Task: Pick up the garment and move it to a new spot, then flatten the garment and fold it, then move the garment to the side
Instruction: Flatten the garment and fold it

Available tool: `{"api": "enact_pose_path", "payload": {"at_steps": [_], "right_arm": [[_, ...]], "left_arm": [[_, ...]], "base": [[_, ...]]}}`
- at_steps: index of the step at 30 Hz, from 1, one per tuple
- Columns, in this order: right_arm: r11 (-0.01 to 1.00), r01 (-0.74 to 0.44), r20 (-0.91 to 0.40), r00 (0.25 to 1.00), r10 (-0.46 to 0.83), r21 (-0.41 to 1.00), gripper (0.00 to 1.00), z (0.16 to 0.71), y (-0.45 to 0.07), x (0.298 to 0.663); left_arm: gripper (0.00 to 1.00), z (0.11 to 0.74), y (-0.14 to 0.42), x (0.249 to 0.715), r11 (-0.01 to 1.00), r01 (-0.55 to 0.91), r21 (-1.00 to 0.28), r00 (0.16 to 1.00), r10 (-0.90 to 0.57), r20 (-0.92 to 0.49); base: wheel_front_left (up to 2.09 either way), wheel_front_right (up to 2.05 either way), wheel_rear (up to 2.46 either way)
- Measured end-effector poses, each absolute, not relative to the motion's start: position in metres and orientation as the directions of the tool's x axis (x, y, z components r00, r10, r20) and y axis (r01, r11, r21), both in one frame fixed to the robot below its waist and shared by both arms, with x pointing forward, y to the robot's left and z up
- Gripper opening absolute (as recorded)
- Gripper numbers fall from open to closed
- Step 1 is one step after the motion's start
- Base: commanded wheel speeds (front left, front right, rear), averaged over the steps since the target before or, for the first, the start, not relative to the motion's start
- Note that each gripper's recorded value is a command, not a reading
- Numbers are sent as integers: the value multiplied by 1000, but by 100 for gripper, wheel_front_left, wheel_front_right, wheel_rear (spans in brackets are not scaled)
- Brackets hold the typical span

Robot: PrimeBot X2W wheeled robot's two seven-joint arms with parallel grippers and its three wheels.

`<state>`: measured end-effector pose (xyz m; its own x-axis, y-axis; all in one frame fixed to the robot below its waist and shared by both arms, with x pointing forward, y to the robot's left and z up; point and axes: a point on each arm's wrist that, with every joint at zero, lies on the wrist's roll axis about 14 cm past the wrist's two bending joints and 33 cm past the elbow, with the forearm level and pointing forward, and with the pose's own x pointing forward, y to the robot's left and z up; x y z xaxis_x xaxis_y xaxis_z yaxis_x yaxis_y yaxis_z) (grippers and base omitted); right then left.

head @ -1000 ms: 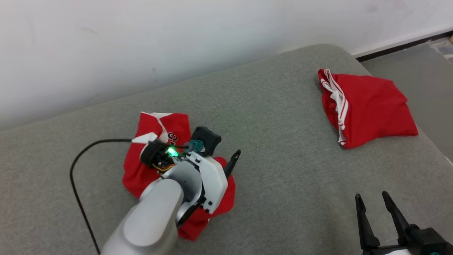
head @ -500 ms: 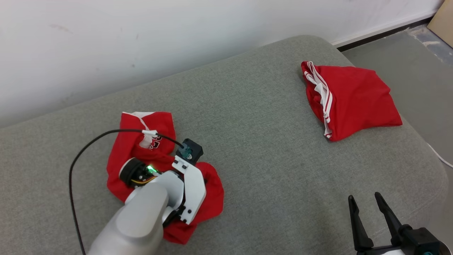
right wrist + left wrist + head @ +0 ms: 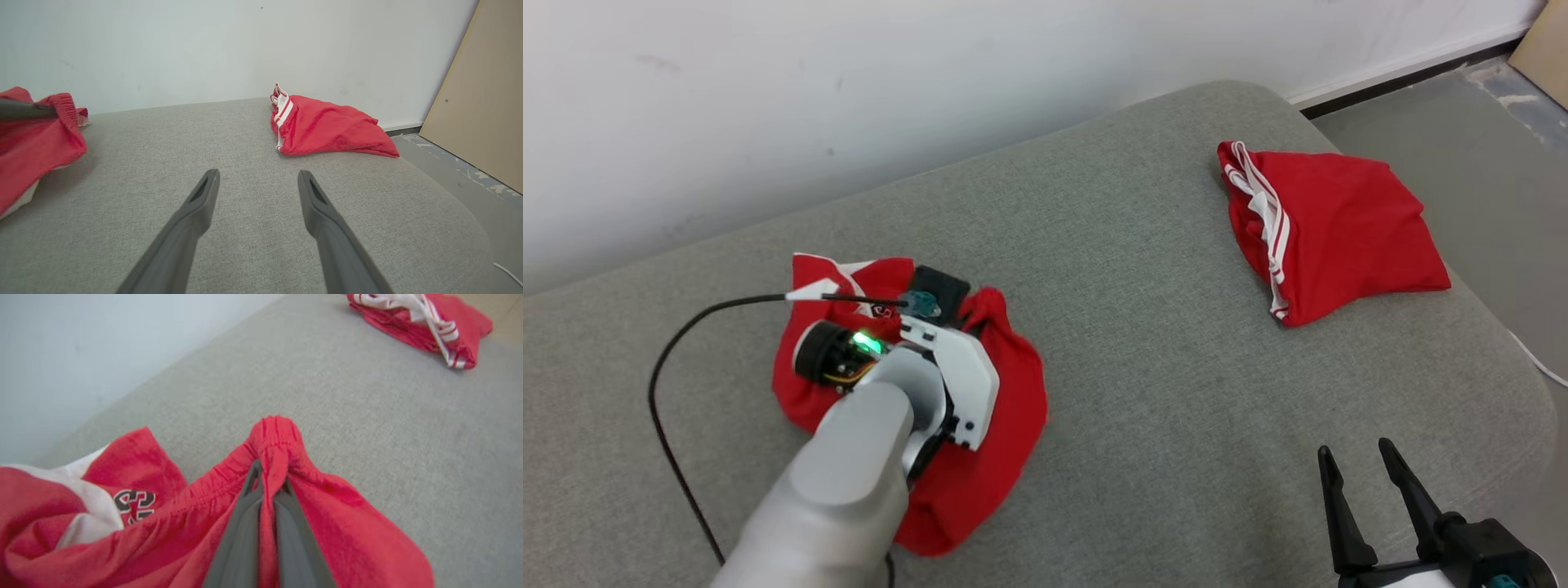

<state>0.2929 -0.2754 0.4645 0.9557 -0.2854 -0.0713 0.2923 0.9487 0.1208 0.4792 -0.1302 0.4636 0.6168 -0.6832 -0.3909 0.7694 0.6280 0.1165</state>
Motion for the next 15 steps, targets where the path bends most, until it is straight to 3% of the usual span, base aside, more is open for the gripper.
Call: {"api": "enact_pose_path", "payload": {"at_steps": [9, 15], "right_arm": [[951, 284, -50, 959, -280, 118, 100, 470, -274, 290], [952, 283, -46, 959, -279, 118, 100, 471, -273, 287]], "left_arm": [[0, 566, -143, 507, 728, 683, 65, 727, -686, 29], [0, 618, -141, 516, 769, 639, 5, 753, -627, 198]], "base": [[0, 0, 0], [0, 0, 0]]}}
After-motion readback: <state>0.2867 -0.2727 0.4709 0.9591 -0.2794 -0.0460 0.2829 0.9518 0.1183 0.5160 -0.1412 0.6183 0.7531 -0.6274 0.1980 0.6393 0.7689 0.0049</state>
